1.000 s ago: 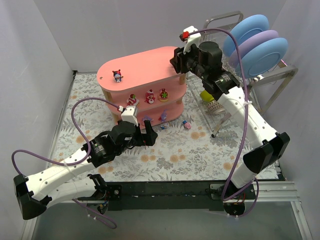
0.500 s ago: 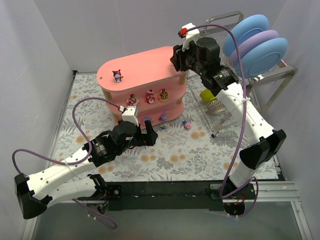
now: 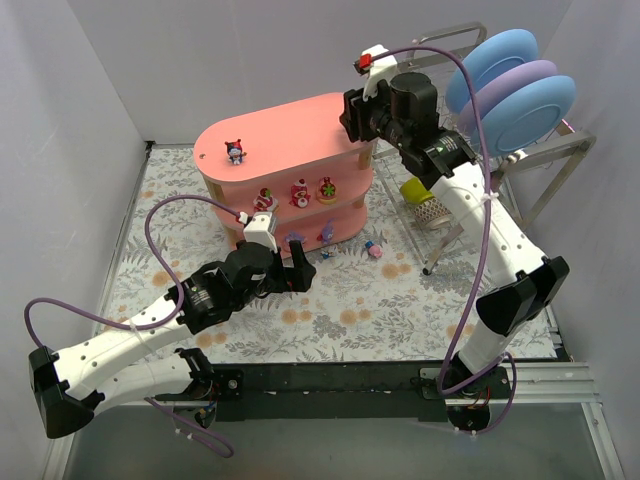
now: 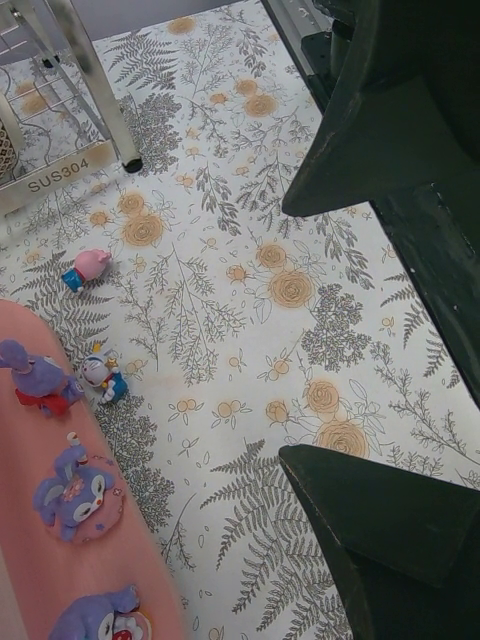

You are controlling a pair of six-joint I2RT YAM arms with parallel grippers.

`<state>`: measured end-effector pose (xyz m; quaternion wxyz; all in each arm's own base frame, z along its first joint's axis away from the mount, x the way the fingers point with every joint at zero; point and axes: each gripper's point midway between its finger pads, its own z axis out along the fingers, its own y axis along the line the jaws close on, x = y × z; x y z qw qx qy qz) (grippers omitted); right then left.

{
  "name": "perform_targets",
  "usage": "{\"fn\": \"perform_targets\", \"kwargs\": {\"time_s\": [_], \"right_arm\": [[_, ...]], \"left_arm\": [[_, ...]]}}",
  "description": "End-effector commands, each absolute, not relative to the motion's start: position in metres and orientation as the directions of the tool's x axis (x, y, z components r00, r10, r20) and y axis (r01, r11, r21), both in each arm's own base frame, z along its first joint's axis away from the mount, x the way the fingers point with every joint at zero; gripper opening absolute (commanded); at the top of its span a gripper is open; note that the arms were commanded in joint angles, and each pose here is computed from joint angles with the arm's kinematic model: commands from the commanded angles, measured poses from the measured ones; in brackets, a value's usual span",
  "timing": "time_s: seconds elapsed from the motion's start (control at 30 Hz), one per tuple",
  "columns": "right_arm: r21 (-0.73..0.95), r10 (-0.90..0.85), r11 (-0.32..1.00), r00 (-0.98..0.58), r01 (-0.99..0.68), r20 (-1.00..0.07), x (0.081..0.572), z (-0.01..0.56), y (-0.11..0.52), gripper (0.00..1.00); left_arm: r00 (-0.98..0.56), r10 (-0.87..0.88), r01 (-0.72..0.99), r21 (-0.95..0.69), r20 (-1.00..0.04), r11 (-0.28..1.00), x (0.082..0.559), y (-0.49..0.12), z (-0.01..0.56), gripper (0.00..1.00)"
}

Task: Place and organize the plastic toys onto the shelf

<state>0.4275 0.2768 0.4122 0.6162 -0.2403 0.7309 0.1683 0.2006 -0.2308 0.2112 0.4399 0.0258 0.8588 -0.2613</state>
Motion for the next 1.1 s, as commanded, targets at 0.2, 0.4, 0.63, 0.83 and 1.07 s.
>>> {"fn": "perform_targets", "kwargs": {"time_s": [0.2,0.4,0.63,0.83,1.07], "right_arm": [[-0.046,-0.121,0.840,-0.104,-0.541,-0.987,0.434,0.425,0.275,0.64],[-0.043,-0.109,0.836,-0.088,-0.548,-0.990,0.431,0.432,0.275,0.73],[-0.048,-0.068,0.827,-0.016,-0.560,-0.998,0.405,0.465,0.262,0.84],[-0.040,-0.040,0.834,0.012,-0.551,-0.999,0.362,0.462,0.232,0.90],[-0.010,-0.059,0.854,-0.078,-0.521,-0.995,0.319,0.386,0.199,0.90]], "left_arm": [[-0.610,-0.191,0.272,-0.429,-0.769,0.861,0.199,-0.228,0.209,0.98],[-0.607,-0.194,0.273,-0.432,-0.770,0.859,0.198,-0.227,0.211,0.98],[-0.606,-0.206,0.271,-0.442,-0.768,0.855,0.198,-0.227,0.215,0.98],[-0.617,-0.213,0.267,-0.456,-0.758,0.849,0.196,-0.229,0.214,0.98],[-0.652,-0.214,0.244,-0.468,-0.727,0.849,0.195,-0.234,0.203,0.98]]}}
